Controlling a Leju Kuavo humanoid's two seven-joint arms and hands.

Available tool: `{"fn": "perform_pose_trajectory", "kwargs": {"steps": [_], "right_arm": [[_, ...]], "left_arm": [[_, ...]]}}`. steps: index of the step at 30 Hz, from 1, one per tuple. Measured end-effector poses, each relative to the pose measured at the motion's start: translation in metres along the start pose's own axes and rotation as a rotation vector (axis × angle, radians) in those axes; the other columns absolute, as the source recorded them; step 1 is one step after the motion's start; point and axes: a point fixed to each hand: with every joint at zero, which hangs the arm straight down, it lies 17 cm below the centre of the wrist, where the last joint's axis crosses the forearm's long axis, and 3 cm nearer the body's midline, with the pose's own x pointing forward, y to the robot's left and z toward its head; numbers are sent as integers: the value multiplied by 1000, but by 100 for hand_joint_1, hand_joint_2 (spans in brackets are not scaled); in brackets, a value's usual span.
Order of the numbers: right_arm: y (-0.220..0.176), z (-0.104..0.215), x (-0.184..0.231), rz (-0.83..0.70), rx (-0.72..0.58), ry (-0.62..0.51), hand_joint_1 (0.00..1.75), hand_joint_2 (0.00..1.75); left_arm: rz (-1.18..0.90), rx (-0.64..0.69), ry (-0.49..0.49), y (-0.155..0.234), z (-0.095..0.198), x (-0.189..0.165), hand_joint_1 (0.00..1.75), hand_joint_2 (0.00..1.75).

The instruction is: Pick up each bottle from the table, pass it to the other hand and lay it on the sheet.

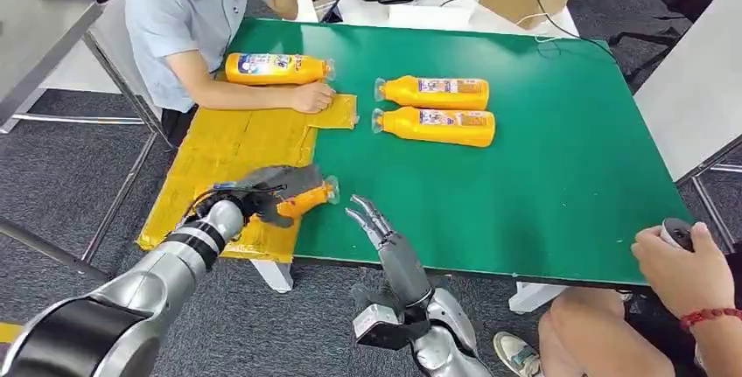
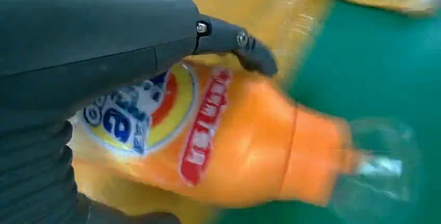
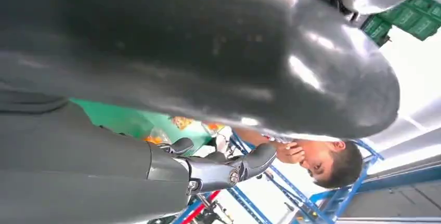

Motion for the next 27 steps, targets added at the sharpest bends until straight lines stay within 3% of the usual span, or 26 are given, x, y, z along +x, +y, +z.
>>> {"fn": "perform_pose_trajectory", "kwargs": {"steps": [4, 11, 20, 25, 27], "right_arm": [[0, 3, -4, -15, -28, 20, 0, 0], [4, 12, -12, 4, -14, 37, 0, 0], [4, 22, -18, 19, -15, 56, 0, 0], [-6, 32, -17, 45, -68, 67, 0, 0], [-17, 38, -12, 52, -119, 68, 0, 0]], "left_arm": [[293, -22, -150, -8, 6, 30, 0, 175], [464, 59, -238, -13, 11, 57, 0, 175], [708, 151, -404, 10, 31, 93, 0, 175], [963, 361, -602, 61, 74, 108, 0, 175], [1098, 462, -693, 85, 107, 109, 0, 175]]}}
